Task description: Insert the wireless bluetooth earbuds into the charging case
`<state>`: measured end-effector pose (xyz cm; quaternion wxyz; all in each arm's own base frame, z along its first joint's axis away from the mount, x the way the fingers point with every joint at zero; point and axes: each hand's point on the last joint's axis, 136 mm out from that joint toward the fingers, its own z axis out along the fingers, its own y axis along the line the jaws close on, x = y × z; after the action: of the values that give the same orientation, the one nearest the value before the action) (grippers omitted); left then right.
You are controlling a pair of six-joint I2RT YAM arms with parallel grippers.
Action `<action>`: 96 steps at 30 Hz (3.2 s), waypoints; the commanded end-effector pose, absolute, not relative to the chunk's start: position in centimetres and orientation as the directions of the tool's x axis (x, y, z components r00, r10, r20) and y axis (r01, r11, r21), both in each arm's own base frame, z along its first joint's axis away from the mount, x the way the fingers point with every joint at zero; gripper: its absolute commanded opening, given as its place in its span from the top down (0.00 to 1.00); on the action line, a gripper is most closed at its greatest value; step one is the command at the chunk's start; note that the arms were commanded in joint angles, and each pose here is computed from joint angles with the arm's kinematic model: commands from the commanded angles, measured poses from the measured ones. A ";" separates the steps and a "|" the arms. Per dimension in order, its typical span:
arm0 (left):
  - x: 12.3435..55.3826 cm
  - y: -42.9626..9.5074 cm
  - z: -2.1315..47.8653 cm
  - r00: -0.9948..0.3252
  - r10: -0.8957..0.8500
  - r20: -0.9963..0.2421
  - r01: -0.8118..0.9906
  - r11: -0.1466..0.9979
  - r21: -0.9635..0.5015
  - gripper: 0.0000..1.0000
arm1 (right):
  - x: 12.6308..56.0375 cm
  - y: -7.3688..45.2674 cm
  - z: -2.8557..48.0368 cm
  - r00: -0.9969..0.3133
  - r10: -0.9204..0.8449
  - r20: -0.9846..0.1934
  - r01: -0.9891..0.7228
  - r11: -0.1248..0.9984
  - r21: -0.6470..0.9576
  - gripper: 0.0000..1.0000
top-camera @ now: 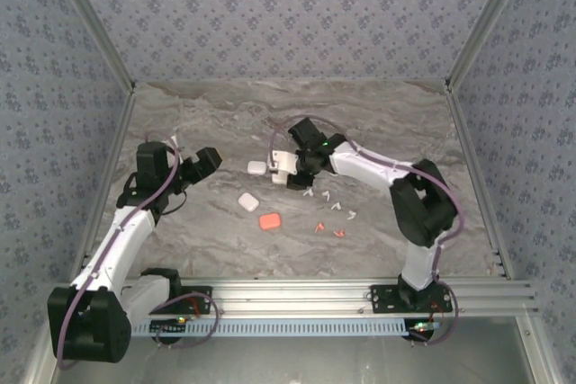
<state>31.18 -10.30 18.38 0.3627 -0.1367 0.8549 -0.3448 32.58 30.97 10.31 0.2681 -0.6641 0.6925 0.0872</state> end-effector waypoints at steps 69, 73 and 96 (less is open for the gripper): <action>25.5 -28.1 30.6 0.031 -0.020 -0.999 0.940 0.342 0.022 1.00 | 27.6 25.2 31.4 -0.183 -0.082 -0.980 -0.896 0.424 0.131 0.06; 24.8 -28.7 31.0 0.035 -0.016 -0.999 0.956 0.293 0.029 1.00 | 27.3 26.4 31.4 -0.146 -0.100 -0.984 -0.916 0.389 0.096 0.06; 23.7 -29.5 31.3 0.037 0.008 -0.999 0.972 0.234 0.038 1.00 | 30.4 27.2 31.9 -0.129 -0.109 -0.986 -0.900 0.429 0.070 0.17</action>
<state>24.93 -29.07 29.38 0.5552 0.4231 0.5804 -0.4194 28.98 27.86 28.95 0.4985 -0.4001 0.6695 0.3784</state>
